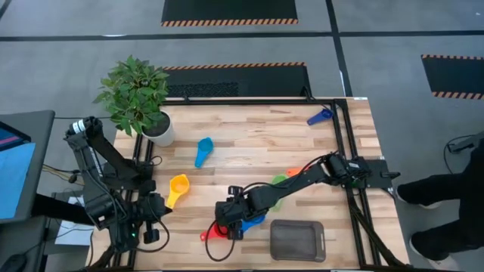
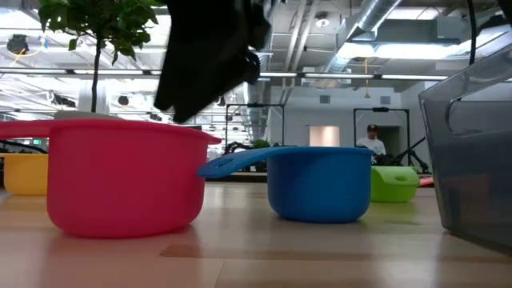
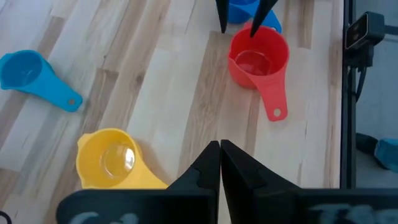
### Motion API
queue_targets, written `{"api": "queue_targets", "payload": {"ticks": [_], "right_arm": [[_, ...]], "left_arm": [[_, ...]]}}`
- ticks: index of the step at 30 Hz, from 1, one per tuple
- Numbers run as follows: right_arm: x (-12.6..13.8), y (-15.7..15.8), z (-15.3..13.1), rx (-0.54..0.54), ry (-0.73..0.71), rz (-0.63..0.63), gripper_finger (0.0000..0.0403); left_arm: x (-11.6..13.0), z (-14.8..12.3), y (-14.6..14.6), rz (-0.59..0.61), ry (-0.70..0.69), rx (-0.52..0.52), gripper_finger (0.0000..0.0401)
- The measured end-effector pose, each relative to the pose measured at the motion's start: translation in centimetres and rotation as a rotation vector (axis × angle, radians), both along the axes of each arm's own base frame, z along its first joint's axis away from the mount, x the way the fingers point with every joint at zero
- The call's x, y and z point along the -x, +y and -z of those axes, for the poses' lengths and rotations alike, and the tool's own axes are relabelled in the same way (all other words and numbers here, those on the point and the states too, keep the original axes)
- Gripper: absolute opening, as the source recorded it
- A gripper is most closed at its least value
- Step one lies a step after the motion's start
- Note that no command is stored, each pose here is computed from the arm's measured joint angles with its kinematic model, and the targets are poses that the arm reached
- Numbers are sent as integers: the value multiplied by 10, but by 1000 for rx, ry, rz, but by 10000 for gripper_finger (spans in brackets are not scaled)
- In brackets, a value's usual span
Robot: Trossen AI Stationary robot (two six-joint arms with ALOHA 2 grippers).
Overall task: Nest measuring cups in basket
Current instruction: Put the red measuring cup into the transparent black bin
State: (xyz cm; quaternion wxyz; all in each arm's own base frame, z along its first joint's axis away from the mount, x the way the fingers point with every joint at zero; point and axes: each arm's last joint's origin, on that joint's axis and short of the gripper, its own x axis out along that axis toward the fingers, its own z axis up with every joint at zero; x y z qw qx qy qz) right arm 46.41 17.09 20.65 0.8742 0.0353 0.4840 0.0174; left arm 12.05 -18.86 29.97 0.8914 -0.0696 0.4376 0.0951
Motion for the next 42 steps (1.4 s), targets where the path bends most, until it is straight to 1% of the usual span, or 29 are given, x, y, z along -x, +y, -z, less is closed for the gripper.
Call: {"api": "queue_targets", "payload": {"ticks": [8, 15, 18, 21, 26, 35, 42], "right_arm": [[0, -1, 2, 0, -5, 2, 190], [-4, 3, 13, -24, -4, 34, 196], [-3, 3, 21, -4, 31, 37, 198], [-4, 4, 19, -9, 18, 37, 197], [-4, 3, 27, -6, 43, 35, 188], [-6, 1, 24, -22, 24, 52, 174], [-6, 0, 24, -25, 28, 62, 152]], "left_arm": [[0, 0, 0, -2, -1, 3, 0], [0, 0, 0, -9, -2, 9, 0], [0, 0, 0, -10, -6, 9, 0], [0, 0, 0, -7, -7, 6, 0], [-1, 0, 0, -8, -17, -1, 0], [-1, -1, 0, -10, -26, -6, 0], [-1, -1, 0, -10, -26, -6, 0]]}}
